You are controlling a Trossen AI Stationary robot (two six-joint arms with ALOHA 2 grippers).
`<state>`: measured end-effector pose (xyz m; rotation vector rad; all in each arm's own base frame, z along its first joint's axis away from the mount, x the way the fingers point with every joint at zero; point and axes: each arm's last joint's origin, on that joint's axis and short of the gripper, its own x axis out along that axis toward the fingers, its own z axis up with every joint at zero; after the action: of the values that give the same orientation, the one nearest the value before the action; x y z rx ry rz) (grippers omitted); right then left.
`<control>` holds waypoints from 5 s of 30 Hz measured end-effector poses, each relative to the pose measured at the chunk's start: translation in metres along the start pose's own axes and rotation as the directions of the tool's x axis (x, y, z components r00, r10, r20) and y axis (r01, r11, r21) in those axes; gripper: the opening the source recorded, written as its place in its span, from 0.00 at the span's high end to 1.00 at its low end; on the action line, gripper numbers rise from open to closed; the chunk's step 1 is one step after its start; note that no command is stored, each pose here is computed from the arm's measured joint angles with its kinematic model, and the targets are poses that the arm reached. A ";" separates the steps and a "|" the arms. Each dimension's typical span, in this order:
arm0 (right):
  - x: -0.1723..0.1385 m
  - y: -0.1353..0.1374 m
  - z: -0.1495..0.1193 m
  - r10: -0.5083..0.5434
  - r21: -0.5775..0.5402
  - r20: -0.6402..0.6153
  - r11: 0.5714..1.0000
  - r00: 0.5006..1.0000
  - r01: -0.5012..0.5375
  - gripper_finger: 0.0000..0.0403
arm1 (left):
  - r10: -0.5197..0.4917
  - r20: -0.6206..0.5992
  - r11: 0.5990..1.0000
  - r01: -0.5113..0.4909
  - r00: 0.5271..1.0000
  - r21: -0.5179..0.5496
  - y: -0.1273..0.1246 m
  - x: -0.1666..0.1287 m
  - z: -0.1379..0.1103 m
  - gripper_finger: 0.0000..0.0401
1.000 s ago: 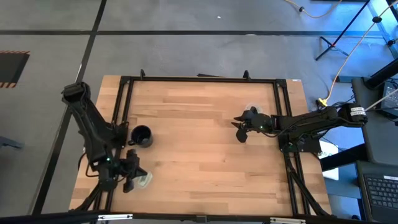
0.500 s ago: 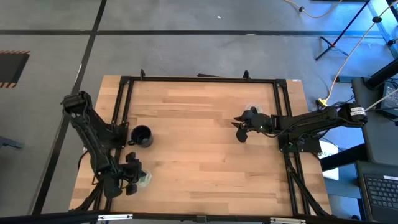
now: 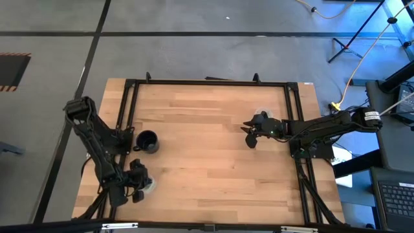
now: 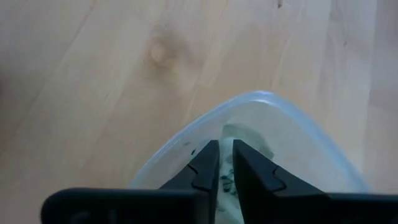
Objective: Pick and place items into bin
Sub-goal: Put the light green stevia packet into the bottom transparent bin, then return to Home Position
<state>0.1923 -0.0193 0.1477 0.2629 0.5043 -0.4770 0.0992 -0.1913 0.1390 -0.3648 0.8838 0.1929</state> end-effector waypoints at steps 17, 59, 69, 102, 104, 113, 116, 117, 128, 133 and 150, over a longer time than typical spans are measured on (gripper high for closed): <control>0.000 0.000 0.000 0.001 -0.006 0.004 1.000 1.000 -0.001 0.66 | -0.179 0.111 0.978 0.189 0.978 -0.088 0.004 -0.040 0.031 0.87; -0.135 -0.039 0.032 0.220 -0.122 0.460 0.975 0.860 -0.184 0.66 | 0.060 0.671 0.998 -0.069 0.739 -0.014 0.129 -0.123 0.124 0.96; -0.141 -0.044 0.029 0.202 -0.124 0.492 0.979 0.847 -0.162 0.66 | -0.056 0.846 0.989 -0.088 0.530 0.121 0.121 -0.101 0.141 0.96; -0.098 -0.045 -0.009 0.167 -0.051 0.543 0.985 0.823 -0.167 0.66 | -0.007 0.810 0.994 -0.085 0.587 0.071 0.170 -0.072 0.106 0.96; -0.093 -0.045 -0.014 0.174 -0.049 0.542 0.983 0.822 -0.175 0.66 | -0.011 0.819 0.995 -0.079 0.574 0.069 0.170 -0.066 0.105 0.96; -0.089 -0.045 -0.018 0.186 -0.013 0.535 0.977 0.824 -0.212 0.66 | -0.040 0.816 0.995 -0.051 0.576 0.085 0.172 -0.038 0.096 0.96; -0.088 -0.045 -0.019 0.186 0.002 0.531 0.975 0.827 -0.221 0.66 | -0.040 0.816 0.996 -0.037 0.577 0.075 0.173 -0.028 0.093 0.96; -0.088 -0.045 -0.019 0.187 0.001 0.531 0.975 0.827 -0.222 0.66 | -0.046 0.822 0.997 -0.025 0.567 0.073 0.173 -0.026 0.092 0.96; -0.088 -0.045 -0.019 0.189 -0.057 0.529 0.981 0.827 -0.188 0.66 | -0.061 0.832 0.996 -0.019 0.552 0.086 0.173 -0.025 0.092 0.96; -0.088 -0.045 -0.019 0.189 -0.112 0.529 0.982 0.827 -0.152 0.66 | -0.062 0.831 0.996 -0.019 0.552 0.086 0.173 -0.025 0.092 0.96; -0.088 -0.045 -0.019 0.189 -0.135 0.529 0.981 0.827 -0.138 0.66 | -0.062 0.831 0.996 -0.019 0.553 0.087 0.173 -0.025 0.092 0.96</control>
<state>0.0944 -0.0184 0.1722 0.0717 -0.0547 -0.3372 0.0959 0.0032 0.1717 -0.1568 -0.0848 0.2721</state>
